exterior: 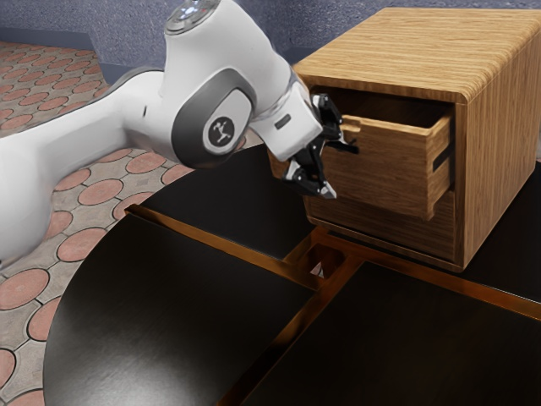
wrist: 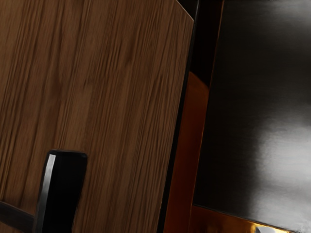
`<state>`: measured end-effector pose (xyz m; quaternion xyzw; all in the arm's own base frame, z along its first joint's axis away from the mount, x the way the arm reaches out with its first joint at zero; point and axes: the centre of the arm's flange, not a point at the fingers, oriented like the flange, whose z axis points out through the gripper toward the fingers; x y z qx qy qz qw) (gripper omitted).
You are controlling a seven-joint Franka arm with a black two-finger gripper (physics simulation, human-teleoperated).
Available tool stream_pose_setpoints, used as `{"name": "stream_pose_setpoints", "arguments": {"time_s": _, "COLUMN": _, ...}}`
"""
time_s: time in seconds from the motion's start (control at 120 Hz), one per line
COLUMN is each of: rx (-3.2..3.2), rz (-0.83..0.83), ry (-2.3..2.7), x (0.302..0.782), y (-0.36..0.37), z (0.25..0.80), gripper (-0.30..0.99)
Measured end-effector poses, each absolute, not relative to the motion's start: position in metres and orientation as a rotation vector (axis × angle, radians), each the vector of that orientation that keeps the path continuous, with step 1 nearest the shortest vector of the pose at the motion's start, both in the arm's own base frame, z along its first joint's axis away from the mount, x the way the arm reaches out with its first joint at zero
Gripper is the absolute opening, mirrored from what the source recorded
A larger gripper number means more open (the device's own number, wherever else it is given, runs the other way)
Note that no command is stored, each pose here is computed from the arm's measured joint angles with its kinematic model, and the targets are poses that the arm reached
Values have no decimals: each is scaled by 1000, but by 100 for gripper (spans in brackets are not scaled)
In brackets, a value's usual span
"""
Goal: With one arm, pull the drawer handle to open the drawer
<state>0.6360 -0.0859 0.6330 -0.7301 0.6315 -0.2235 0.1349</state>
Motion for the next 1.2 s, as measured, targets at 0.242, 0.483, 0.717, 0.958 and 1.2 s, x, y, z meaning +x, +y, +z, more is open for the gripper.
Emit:
{"name": "stream_pose_setpoints", "arguments": {"time_s": 0.242, "rx": -2113, "rz": -647, "ry": 1827, "x": 604, "y": -84, "z": 643, "gripper": 37}}
{"name": "stream_pose_setpoints", "arguments": {"time_s": 0.483, "rx": -2122, "rz": -633, "ry": 1818, "x": 573, "y": -79, "z": 646, "gripper": 33}}
{"name": "stream_pose_setpoints", "arguments": {"time_s": 0.717, "rx": -2132, "rz": -628, "ry": 1798, "x": 544, "y": -72, "z": 650, "gripper": 30}}
{"name": "stream_pose_setpoints", "arguments": {"time_s": 0.958, "rx": -2144, "rz": -630, "ry": 1788, "x": 528, "y": -73, "z": 650, "gripper": 30}}
{"name": "stream_pose_setpoints", "arguments": {"time_s": 1.2, "rx": -2148, "rz": -625, "ry": 1776, "x": 523, "y": -73, "z": 651, "gripper": 45}}
